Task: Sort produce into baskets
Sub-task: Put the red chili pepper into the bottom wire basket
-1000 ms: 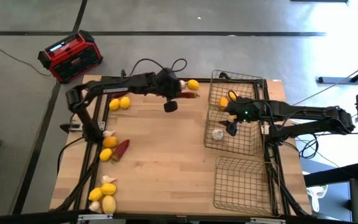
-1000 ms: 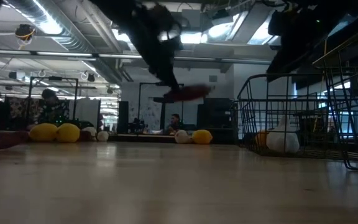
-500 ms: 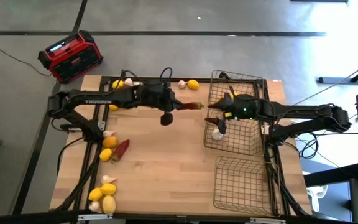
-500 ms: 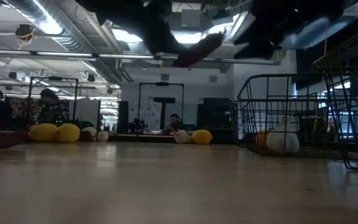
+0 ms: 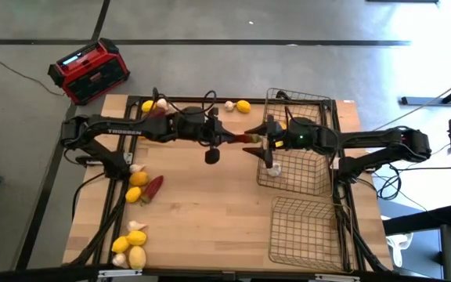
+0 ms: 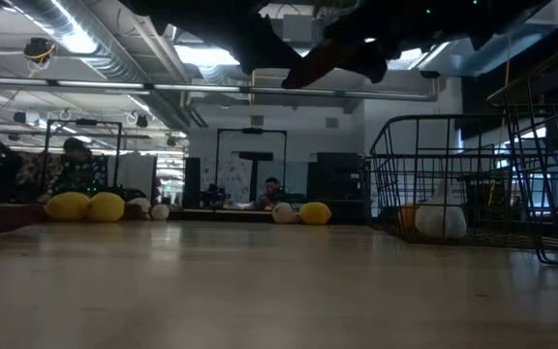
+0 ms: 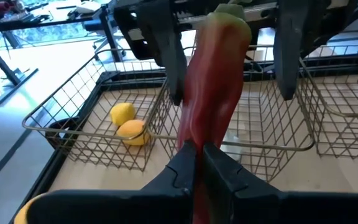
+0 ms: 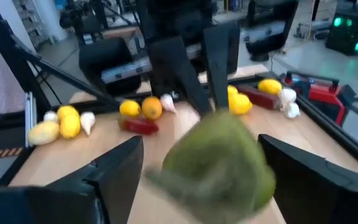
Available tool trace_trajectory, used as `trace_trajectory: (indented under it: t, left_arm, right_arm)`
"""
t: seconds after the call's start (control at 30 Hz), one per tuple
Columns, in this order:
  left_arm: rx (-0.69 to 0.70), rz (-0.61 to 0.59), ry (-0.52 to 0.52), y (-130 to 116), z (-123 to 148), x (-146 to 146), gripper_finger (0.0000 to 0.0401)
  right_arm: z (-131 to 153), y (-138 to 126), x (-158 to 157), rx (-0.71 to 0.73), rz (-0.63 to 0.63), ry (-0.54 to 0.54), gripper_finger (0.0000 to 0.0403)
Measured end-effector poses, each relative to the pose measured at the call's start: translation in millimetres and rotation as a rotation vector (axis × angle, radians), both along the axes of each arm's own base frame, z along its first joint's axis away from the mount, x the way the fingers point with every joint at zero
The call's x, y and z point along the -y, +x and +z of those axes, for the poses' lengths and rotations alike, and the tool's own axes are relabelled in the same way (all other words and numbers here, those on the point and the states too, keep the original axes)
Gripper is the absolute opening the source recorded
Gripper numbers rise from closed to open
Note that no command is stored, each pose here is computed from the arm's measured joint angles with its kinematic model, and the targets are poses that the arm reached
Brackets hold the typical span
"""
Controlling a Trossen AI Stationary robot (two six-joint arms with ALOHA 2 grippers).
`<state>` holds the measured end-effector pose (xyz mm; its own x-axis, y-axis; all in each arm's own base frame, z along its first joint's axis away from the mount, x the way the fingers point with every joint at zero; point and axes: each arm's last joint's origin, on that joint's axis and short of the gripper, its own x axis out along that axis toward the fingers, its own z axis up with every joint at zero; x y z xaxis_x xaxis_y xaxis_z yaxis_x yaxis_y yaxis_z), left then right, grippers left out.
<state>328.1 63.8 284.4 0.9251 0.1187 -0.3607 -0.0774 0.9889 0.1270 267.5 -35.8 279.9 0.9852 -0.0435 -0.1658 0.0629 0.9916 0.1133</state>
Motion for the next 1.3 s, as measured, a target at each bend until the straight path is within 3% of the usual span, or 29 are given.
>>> trace_trajectory:
  t: [0.13,0.37,0.43,0.53,0.7,0.87,1.07,1.3]
  left_arm:
    - [0.0,0.001,-0.007,0,0,1,0.0013]
    - [0.0,-0.008,-0.01,1,0,4,0.0013]
    - [-0.001,-0.008,-0.009,1,0,5,0.0015]
    - [0.003,-0.002,-0.029,1,0,5,0.0038]
    - [0.01,-0.013,-0.02,-1,3,6,0.0108]
    - [-0.036,-0.041,0.049,-17,15,8,0.0155]
    - [-0.143,-0.056,0.067,-36,18,11,0.0173]
    - [-0.241,-0.069,0.068,-40,9,12,0.0175]
  right_arm:
    - [-2,2,1,0.003,-0.009,-0.005,0.026]
    - [-2,2,1,0.001,-0.012,-0.032,0.0123]
    - [-2,2,1,-0.002,-0.011,-0.036,0.0101]
    - [-1,2,1,-0.002,-0.003,-0.052,0.01]
    - [2,-2,0,-0.027,-0.001,-0.052,0.0121]
    - [18,-7,-1,-0.112,0.022,-0.035,0.0128]
    - [41,-18,-4,-0.237,0.074,0.013,0.0119]
    - [61,-28,-26,-0.399,0.159,0.101,0.0121]
